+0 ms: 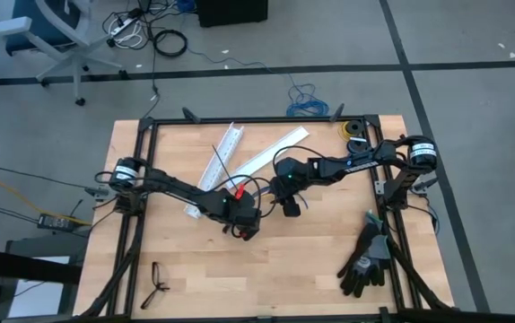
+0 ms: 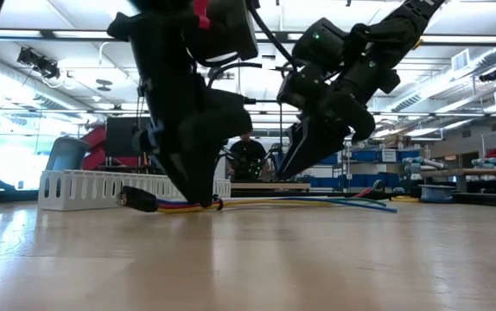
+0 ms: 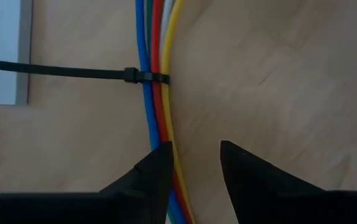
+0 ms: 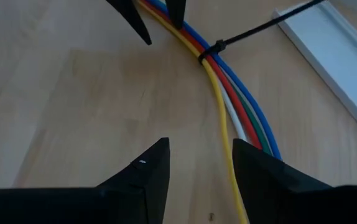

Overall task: Ziptie cables
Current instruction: Put the ziptied cable wires into the white cable duct

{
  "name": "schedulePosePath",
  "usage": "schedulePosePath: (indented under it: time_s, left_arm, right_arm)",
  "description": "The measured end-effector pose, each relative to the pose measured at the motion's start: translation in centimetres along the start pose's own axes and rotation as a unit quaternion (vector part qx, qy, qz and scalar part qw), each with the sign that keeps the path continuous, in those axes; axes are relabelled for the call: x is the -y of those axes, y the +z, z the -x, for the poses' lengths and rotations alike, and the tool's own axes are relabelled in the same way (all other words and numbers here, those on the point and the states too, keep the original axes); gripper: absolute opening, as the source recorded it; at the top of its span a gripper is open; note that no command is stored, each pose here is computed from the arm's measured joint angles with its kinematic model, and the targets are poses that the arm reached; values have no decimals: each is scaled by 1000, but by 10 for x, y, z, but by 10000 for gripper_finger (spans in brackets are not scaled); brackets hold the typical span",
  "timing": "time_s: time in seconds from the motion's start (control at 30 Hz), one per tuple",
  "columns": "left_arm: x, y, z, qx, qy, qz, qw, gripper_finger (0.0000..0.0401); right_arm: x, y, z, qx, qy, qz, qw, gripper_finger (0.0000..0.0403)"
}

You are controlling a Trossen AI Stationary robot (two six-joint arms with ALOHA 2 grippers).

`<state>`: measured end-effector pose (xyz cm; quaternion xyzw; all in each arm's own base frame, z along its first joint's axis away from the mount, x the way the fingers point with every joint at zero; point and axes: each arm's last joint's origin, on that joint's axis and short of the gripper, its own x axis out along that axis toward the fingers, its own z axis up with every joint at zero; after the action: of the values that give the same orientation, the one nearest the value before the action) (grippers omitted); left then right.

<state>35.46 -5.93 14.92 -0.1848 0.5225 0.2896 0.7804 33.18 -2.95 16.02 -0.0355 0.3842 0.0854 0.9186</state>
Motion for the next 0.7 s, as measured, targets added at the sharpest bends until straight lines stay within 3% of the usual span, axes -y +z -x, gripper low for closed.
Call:
schedulePosePath:
  time_s: [0.23, 0.53, 0.7]
  left_arm:
    - [-2, 0, -1, 2, 14, -4, 1000, 147]
    - [5, 14, 11, 12, -6, -14, 1000, 113]
    - [4, 15, 14, 15, 12, -21, 1000, 108]
  right_arm:
    - [0, -1, 0, -5, 1, -3, 1000, 160]
    - [0, -1, 0, -4, 1, -3, 1000, 160]
    - [0, -1, 0, -4, 1, -4, 1000, 160]
